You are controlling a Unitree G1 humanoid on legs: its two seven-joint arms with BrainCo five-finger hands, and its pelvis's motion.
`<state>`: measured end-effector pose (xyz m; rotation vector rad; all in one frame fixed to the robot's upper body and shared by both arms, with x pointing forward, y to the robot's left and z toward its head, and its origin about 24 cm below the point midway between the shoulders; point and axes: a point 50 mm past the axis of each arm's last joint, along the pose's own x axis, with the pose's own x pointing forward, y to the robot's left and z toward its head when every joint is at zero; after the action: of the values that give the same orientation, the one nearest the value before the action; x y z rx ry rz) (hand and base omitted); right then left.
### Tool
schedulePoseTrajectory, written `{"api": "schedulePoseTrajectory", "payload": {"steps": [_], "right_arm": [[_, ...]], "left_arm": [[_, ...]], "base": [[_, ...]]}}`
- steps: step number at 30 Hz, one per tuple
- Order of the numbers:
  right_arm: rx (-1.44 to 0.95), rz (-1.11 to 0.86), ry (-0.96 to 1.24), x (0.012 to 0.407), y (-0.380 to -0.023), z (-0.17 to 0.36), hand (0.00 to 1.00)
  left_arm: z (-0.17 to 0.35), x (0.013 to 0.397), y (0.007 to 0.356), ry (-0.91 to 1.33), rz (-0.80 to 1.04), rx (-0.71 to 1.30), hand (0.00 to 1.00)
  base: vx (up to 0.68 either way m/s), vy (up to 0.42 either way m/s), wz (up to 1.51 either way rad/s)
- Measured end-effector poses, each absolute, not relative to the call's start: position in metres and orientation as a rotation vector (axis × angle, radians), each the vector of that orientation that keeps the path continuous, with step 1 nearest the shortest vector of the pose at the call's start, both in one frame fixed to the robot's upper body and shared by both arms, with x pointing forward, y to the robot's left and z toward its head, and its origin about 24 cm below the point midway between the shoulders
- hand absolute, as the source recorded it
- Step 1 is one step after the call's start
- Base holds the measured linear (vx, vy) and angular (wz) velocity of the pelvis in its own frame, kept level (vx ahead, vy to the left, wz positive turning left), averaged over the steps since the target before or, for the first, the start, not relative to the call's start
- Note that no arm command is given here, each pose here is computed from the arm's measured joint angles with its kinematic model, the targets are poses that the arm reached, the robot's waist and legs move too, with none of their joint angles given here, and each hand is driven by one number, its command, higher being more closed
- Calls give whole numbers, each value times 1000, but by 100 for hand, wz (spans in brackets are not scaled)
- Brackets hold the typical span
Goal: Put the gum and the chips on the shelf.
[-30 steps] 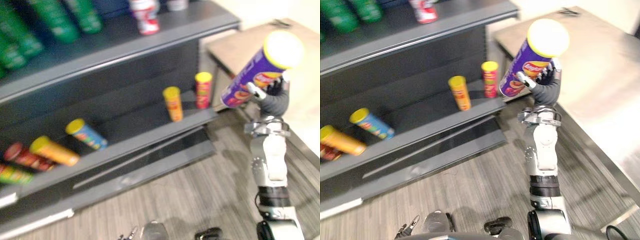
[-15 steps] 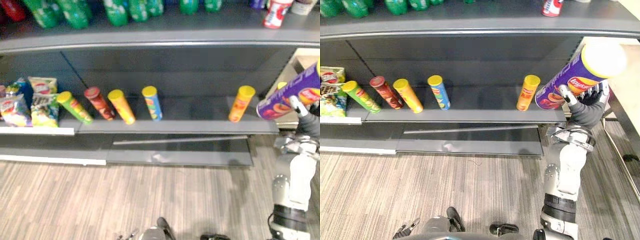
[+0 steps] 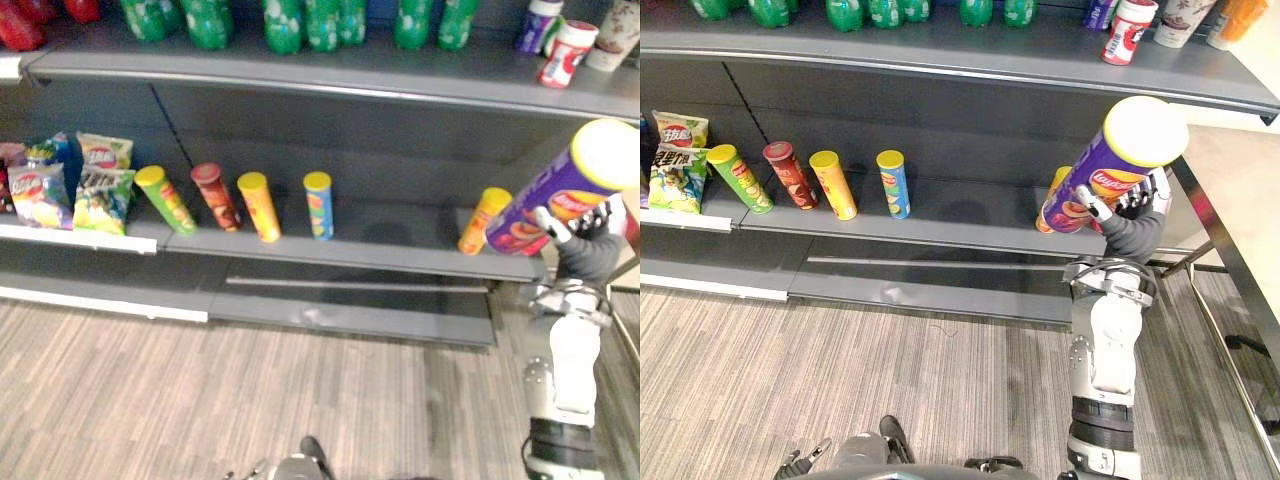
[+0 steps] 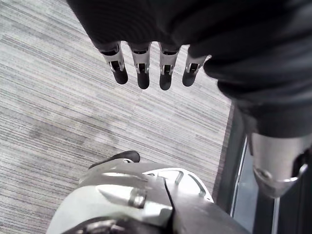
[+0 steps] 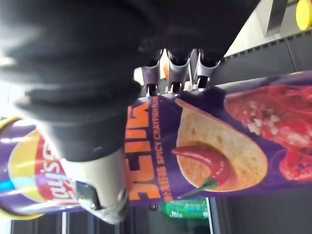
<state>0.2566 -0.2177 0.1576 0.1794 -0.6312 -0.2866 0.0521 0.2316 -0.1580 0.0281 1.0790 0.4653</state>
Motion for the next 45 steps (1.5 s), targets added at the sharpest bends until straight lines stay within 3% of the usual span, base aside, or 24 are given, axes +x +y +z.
{"api": "schedulePoseTrajectory", "payload": {"steps": [14,23,34,41,45], "right_arm": [[271,-3,-521,272,-158,140,100],[370,183,-430,263,-123,122,100],[380,136,-318,263,-131,95,100],[209,11,-239,260,-138,73,100],[138,-56,-223,278,-135,72,100]], "left_arm": [[-151,63,231,988,525,-56,0],[-151,61,230,980,586,-118,0],[-150,66,228,951,588,-138,0],[-145,84,227,902,567,-104,0],[-140,94,226,850,574,-80,0]], "base": [[82,84,83],[151,-180,37],[72,-102,6],[18,75,36],[-28,64,-17]]}}
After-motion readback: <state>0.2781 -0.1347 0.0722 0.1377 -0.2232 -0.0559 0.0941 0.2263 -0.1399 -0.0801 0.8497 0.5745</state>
